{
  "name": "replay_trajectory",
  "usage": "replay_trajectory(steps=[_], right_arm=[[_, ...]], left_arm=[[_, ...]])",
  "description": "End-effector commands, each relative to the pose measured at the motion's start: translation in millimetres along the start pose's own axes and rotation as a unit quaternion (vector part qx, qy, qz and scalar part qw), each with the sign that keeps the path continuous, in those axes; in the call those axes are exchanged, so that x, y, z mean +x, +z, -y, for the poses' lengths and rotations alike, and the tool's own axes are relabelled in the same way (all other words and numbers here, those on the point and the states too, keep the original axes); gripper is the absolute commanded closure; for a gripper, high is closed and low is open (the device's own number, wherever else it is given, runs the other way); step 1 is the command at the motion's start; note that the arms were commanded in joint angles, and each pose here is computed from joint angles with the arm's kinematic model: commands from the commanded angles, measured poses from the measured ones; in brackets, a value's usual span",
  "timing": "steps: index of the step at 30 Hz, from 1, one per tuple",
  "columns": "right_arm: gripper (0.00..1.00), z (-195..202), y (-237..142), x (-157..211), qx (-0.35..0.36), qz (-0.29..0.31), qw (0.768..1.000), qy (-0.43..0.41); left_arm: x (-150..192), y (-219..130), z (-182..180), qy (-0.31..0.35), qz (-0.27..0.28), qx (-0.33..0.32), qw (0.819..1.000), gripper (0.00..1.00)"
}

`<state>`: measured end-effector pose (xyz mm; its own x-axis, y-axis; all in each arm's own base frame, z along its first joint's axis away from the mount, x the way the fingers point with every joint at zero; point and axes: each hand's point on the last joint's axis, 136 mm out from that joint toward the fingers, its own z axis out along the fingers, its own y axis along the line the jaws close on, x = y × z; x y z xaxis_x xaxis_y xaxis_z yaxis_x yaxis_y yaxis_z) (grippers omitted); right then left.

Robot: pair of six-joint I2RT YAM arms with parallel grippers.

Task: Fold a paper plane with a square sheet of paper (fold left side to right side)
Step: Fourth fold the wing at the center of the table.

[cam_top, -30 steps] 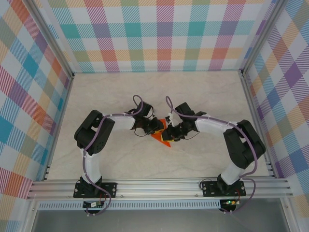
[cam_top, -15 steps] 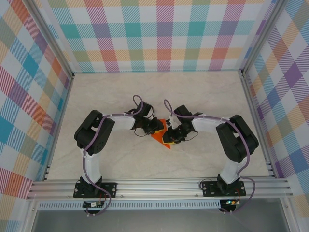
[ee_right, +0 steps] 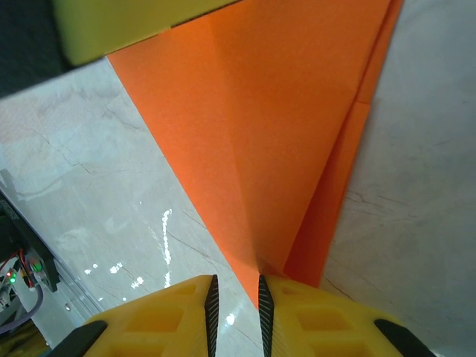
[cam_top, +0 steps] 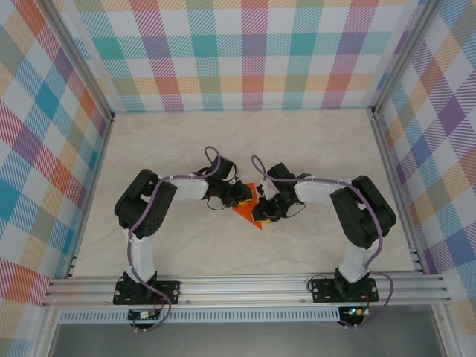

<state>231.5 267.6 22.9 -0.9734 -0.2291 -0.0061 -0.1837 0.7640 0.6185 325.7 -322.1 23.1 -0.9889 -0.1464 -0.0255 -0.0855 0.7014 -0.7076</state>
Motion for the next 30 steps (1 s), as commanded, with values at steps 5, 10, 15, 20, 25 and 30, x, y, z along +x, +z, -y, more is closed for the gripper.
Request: replay_trajectory(steps=[5,10,15,20,25,30], right_arm=[[0.76,13,-2,7,0.035,-0.011,0.999,0.003],[0.76,5,-10,5,0.029,-0.001,1.000,-0.007],[0.71,-5,-36,-1,0.049,0.035,0.998,-0.034],[0.63,-4,-37,2,0.052,0.031,0.998,-0.026],[0.64,-13,-27,-5,0.026,0.029,0.999,-0.018],[0.70,-29,-32,-11,0.030,0.042,0.997,-0.054]], left_arm=[[14,7,-38,-0.031,-0.018,-0.062,0.997,0.78],[14,7,-38,-0.031,-0.018,-0.062,0.997,0.78],[14,7,-37,-0.031,-0.017,-0.060,0.998,0.78],[11,6,-34,-0.030,-0.016,-0.056,0.998,0.78],[12,6,-32,-0.029,-0.016,-0.056,0.998,0.78],[11,6,-33,-0.029,-0.016,-0.057,0.998,0.78]])
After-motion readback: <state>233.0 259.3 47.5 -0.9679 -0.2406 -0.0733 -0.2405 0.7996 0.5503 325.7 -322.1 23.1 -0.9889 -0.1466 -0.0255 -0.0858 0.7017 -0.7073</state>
